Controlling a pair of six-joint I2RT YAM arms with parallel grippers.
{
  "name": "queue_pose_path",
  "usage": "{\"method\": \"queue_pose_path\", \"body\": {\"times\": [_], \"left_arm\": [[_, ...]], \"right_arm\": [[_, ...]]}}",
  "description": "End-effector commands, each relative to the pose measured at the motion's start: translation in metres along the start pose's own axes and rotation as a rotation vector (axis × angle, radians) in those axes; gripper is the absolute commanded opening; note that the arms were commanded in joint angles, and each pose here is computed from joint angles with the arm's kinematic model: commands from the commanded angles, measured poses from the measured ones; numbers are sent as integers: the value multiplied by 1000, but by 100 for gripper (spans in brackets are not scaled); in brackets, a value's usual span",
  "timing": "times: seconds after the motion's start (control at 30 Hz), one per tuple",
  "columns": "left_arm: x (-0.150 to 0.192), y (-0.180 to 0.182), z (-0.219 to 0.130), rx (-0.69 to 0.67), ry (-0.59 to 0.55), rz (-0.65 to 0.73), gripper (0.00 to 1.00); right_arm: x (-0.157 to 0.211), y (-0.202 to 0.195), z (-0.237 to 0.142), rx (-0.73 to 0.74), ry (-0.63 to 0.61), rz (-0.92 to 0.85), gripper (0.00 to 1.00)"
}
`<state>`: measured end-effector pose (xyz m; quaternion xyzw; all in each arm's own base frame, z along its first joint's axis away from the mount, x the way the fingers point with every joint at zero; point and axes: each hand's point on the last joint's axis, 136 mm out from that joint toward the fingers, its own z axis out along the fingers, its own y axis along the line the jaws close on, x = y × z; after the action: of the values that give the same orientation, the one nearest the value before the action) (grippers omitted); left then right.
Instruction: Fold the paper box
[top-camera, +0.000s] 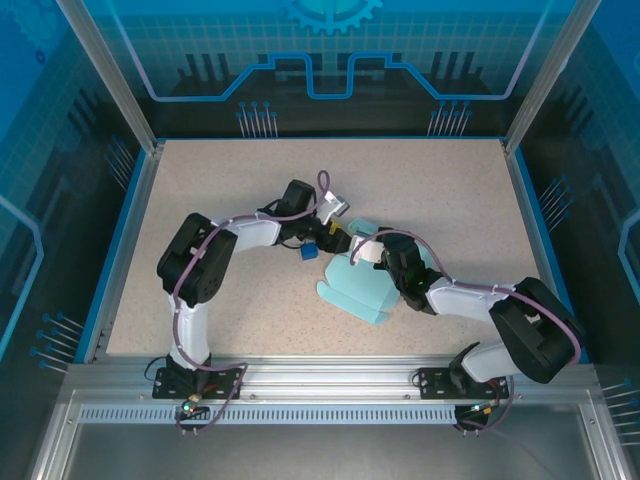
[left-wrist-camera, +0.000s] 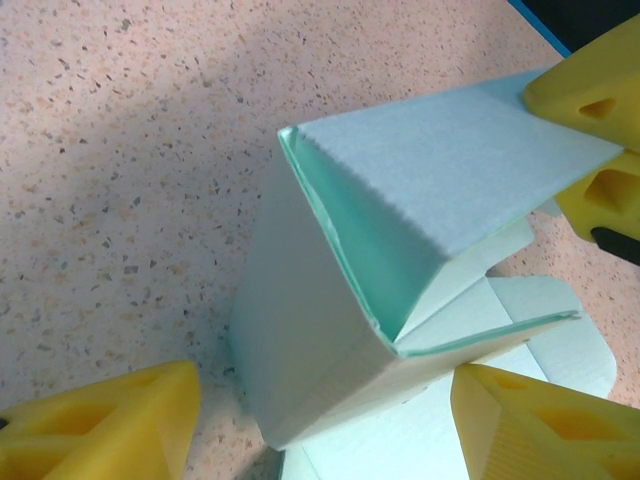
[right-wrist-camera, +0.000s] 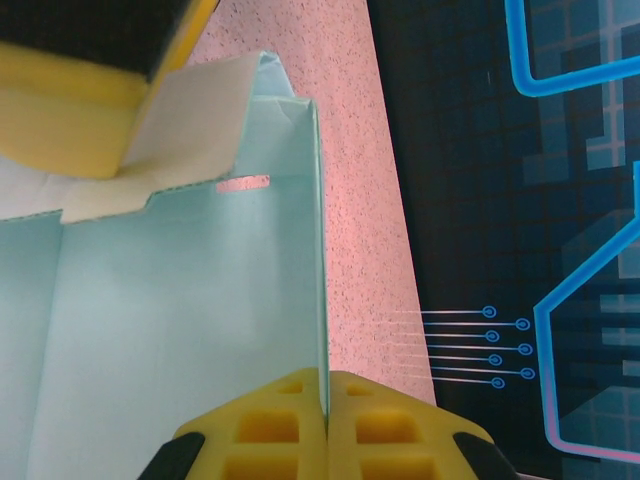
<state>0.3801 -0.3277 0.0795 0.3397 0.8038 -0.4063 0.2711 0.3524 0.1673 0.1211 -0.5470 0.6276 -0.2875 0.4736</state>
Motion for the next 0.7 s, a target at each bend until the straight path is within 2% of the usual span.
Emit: {"method": "queue_pose_path", "body": {"times": [0.0,0.4,0.67], "left_arm": [[6,1,11,-11,-15,-6,69],[3,11,11,-112,-95,-28,75],[0,16,3,-197,-151,-23,72]], "right_arm": [[-12,-6,-4,-1,-48,25,0],[-12,-5,-6,-8,-50,31,0],[-11,-2,-5,-21,-48,28,0]]}}
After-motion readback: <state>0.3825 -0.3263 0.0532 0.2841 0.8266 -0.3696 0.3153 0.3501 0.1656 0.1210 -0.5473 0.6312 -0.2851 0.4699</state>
